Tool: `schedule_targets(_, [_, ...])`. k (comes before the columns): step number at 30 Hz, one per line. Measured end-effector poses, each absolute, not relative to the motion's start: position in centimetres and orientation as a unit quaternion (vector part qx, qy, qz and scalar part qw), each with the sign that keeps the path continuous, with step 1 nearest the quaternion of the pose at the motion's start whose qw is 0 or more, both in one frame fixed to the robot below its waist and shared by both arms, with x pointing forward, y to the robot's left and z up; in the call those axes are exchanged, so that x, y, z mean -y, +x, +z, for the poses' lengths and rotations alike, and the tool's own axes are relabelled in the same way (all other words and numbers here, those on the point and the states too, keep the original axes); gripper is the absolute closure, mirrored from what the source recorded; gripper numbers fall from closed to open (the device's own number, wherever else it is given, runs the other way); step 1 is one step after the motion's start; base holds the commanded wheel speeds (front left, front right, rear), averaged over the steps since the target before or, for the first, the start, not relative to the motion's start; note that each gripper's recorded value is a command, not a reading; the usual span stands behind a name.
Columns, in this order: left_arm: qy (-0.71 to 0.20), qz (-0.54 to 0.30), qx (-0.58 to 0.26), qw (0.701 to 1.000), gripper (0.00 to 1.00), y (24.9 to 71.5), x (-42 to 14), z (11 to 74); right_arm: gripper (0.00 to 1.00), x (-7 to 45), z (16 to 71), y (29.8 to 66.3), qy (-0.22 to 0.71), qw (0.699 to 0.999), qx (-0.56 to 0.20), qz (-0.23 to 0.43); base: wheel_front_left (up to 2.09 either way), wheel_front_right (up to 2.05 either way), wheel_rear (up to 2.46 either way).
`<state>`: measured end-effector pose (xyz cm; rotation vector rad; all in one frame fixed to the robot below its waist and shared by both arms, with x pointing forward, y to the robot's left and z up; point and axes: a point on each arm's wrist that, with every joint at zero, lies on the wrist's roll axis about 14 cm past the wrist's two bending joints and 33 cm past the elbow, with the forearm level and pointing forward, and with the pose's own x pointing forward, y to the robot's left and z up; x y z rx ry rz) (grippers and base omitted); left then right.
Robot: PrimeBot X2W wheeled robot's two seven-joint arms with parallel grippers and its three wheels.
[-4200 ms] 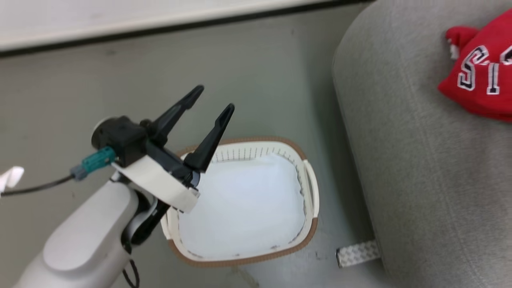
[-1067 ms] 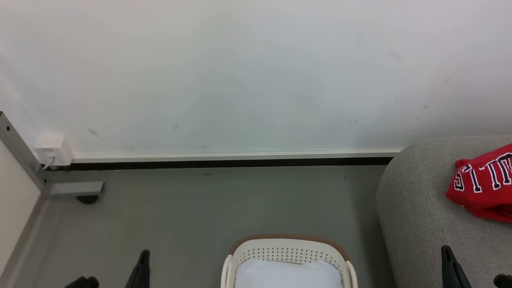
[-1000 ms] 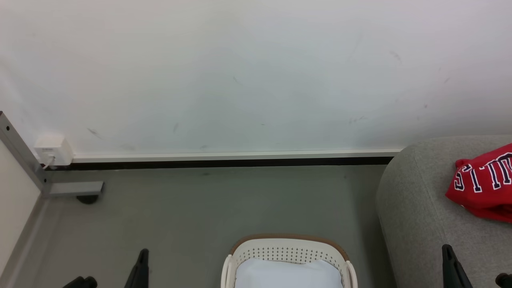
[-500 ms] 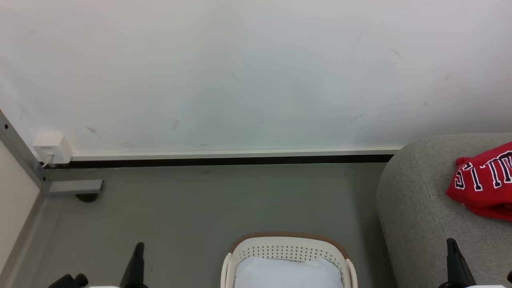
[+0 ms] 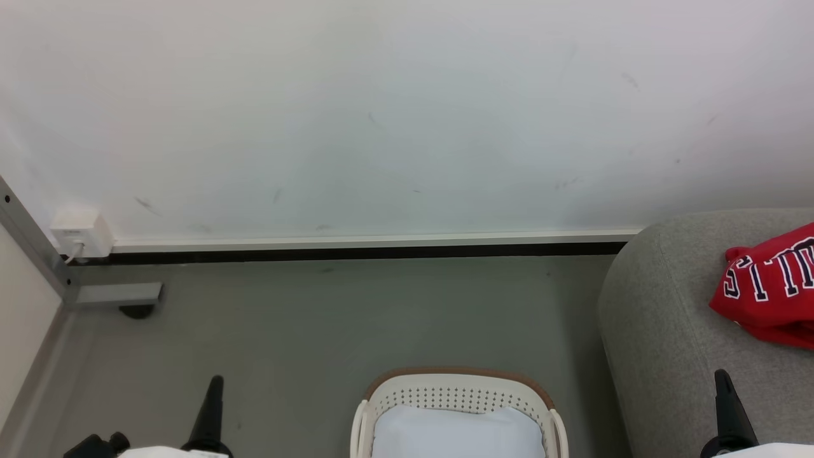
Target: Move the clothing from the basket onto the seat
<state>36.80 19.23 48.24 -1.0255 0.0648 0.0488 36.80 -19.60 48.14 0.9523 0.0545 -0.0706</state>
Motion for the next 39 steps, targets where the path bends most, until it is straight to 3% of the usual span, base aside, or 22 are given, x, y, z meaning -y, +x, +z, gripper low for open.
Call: schedule_targets(39, [-0.632,0.017,-0.016,0.775,1.0,38.1,-19.7,49.6,1.0,19.8,49.5,38.1,0.624,0.781,-0.014,-0.02,0.0,0.0,0.0])
